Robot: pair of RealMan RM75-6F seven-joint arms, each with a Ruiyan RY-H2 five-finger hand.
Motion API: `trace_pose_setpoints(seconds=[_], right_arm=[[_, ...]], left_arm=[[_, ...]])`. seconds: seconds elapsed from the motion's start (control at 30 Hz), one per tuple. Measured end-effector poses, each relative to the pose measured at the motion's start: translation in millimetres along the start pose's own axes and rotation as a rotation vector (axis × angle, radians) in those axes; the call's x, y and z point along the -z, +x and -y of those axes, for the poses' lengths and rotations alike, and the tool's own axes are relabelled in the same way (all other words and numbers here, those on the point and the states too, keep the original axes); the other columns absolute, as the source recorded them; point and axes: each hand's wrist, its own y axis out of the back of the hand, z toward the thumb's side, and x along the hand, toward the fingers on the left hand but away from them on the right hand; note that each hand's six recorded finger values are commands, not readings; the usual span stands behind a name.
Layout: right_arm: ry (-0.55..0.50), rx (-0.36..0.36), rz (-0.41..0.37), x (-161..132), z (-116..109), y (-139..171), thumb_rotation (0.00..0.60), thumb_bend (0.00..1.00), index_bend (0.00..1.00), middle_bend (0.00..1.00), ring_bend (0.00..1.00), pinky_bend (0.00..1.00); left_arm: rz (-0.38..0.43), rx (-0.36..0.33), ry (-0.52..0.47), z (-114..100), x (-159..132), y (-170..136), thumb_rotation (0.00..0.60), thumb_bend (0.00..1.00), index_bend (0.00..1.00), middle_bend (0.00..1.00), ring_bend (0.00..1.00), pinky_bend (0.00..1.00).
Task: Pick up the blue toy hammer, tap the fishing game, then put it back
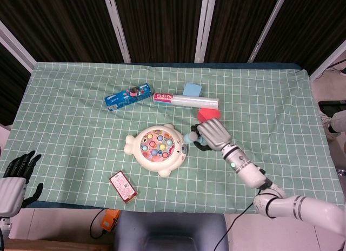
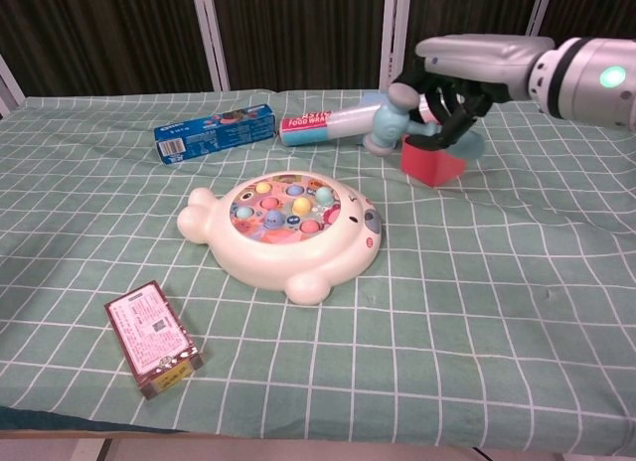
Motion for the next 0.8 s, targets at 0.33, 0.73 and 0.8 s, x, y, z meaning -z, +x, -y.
trace_pose_setpoints(seconds=[0.33, 0.73, 0.8], right_arm=[[0.141, -0.052, -0.039, -78.1, -10.3, -39.4, 0.600, 0.60, 0.95, 0.69, 0.70, 0.71], [0.266, -0.119, -0.004, -129.1, 16.0, -61.7, 0.600, 0.60, 0.95, 0.69, 0.70, 0.71], [0.271, -0.126, 0.004, -128.1, 18.0, -62.3, 0.600, 0.60, 0.95, 0.69, 0.70, 0.71]], left_arm=[[0.013, -0.003, -0.017, -3.2, 2.0, -2.9, 0.600, 0.42, 0.00, 0.00, 0.00, 0.10], [0.023, 0.000, -0.022, -4.3, 2.5, -4.8, 0.600, 0.42, 0.00, 0.00, 0.00, 0.10], [0.023, -0.001, -0.023, -4.6, 2.5, -5.1, 0.600, 0.42, 0.00, 0.00, 0.00, 0.10]])
